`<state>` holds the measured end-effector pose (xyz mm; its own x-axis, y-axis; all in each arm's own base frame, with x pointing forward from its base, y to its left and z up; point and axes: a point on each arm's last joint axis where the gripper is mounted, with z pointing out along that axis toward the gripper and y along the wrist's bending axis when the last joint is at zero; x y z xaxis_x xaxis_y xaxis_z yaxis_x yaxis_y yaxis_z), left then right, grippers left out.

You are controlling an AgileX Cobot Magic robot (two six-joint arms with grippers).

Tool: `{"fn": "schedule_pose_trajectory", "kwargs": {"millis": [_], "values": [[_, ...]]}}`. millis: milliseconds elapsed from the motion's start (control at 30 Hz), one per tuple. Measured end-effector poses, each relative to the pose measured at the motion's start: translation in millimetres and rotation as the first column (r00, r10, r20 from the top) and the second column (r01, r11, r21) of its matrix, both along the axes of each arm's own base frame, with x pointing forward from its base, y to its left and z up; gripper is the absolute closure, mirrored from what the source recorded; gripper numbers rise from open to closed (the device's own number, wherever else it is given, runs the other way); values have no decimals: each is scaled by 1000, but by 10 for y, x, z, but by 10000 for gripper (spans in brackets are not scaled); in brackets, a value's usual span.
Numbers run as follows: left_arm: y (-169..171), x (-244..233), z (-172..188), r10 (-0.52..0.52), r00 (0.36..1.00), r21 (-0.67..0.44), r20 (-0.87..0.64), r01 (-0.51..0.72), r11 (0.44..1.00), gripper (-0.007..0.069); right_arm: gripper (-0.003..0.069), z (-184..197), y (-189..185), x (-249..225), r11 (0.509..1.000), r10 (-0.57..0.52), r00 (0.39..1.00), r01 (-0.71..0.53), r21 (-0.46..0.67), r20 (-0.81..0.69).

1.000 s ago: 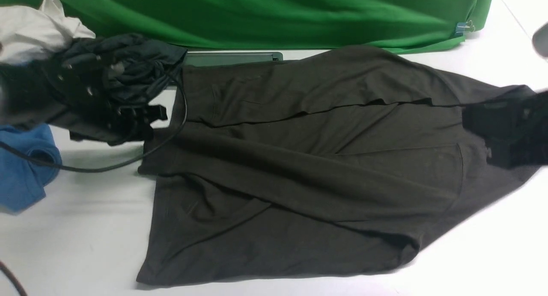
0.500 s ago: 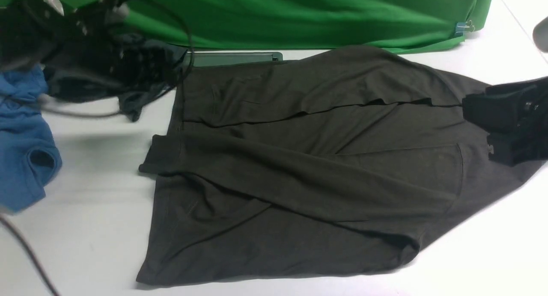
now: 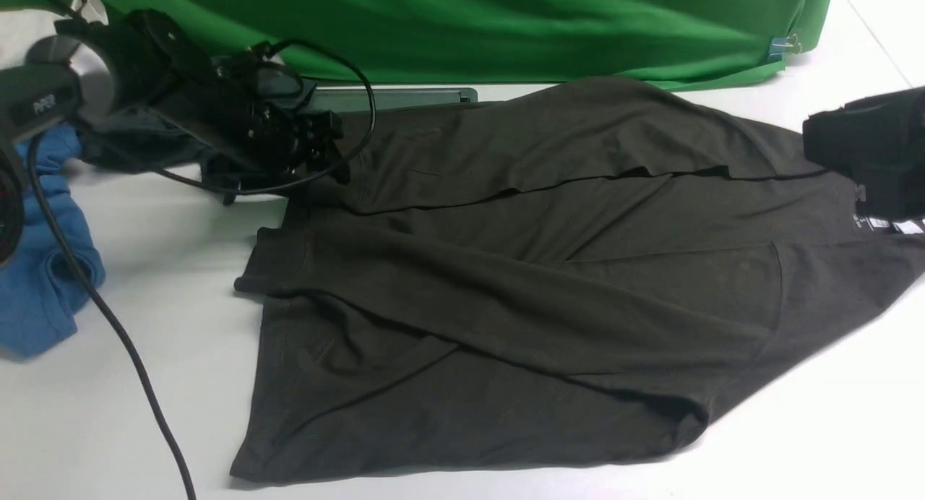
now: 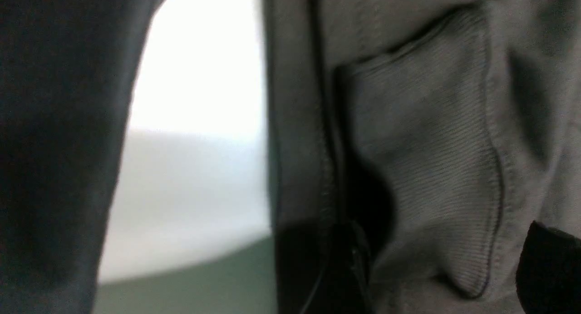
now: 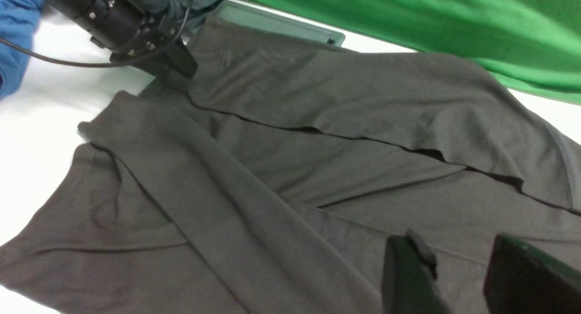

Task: Fold a long-sleeved shirt on a white desktop.
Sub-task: 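Grab the top left corner of the dark shirt with the left gripper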

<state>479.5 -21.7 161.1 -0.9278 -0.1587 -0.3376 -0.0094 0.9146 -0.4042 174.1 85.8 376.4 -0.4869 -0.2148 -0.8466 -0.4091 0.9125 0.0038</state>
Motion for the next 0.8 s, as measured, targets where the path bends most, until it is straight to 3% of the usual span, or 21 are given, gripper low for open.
{"fn": "schedule_pose_trajectory", "kwargs": {"millis": [200, 300, 367, 400, 467, 567, 800], "values": [[-15, 42, -47, -10, 1000, -16, 27, 10, 1000, 169, 419, -1, 0, -1, 1000, 0, 1000, 0, -1, -1], [-31, 65, -71, -33, 998, -25, 58, 35, 999, 249, 419, -1, 0, -1, 1000, 0, 1000, 0, -1, -1], [-36, 73, -67, -39, 997, -28, 71, 41, 999, 346, 419, -2, 0, -1, 1000, 0, 1000, 0, 0, -2], [-35, 74, -66, -39, 997, -27, 72, 41, 999, 346, 419, -2, 0, -1, 1000, 0, 1000, 0, 0, -3], [-37, 82, -59, -33, 996, -32, 80, 36, 999, 474, 419, -2, 0, -1, 1000, -1, 1000, 1, 0, -3], [-39, 94, -33, -36, 996, -33, 86, 39, 999, 573, 419, -2, 0, -1, 1000, -1, 1000, 1, 0, -3], [-66, 98, 121, -73, 994, -52, 83, 78, 996, 587, 419, -3, -1, -2, 1000, -1, 1000, 1, 0, -4]]}}
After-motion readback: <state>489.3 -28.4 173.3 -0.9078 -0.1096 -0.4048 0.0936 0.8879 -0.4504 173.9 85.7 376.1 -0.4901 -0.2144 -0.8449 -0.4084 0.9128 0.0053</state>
